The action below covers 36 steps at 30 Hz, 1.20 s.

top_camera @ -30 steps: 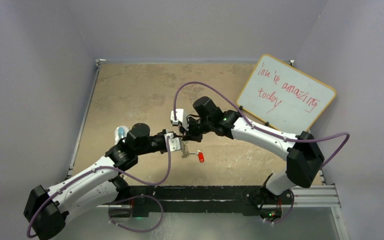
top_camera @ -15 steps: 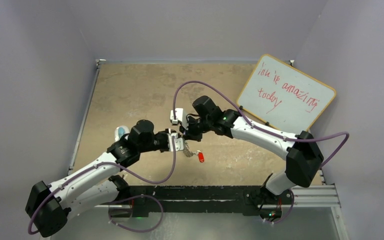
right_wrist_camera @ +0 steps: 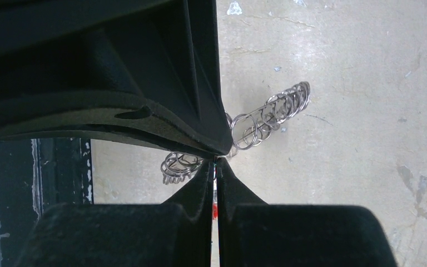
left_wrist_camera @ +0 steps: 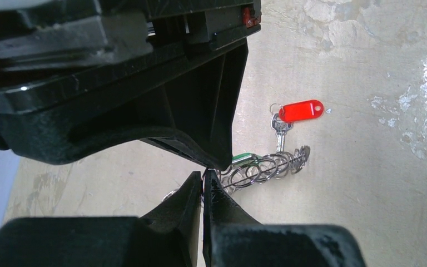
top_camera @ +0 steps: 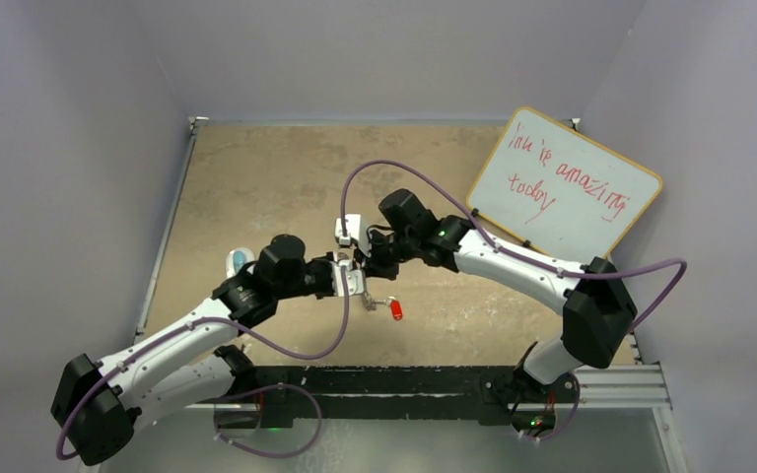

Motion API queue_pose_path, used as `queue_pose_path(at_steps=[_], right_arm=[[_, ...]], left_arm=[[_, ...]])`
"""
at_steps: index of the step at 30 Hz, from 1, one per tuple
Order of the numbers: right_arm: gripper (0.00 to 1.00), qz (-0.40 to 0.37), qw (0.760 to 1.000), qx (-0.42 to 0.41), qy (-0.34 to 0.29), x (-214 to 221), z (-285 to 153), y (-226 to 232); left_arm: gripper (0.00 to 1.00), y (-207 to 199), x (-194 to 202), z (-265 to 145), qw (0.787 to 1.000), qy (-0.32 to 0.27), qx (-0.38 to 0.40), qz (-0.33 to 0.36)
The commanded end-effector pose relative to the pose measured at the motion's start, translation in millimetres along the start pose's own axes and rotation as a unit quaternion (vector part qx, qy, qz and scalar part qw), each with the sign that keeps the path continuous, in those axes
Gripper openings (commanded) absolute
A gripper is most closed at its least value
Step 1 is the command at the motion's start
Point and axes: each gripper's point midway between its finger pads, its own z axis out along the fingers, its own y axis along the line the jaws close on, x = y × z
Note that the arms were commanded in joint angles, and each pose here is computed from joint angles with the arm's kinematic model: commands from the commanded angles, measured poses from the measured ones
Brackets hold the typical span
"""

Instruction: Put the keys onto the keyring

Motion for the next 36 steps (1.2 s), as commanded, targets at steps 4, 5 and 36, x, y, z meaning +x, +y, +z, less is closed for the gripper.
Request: queue_pose_path(at_steps=[4,5,36], right_arm=[[0.0,-0.01,0.997,-0.028,-0.07,-27,-9,0],[0.0,-0.008,0.996,-0.033,-0.077,-27,-10,0],[0.3,-0.009,0.982,-0.011,-0.189,-14,-14,-8]], left_arm=[[0.0,20,-27,-7,0.995,-0.065,-0.068,-0.044],[0.0,21,-29,-9,0.993,-0.077,-0.078,-0.053],[0.0,23,-27,-26,0.958,-0.178,-0.174,-0.14]])
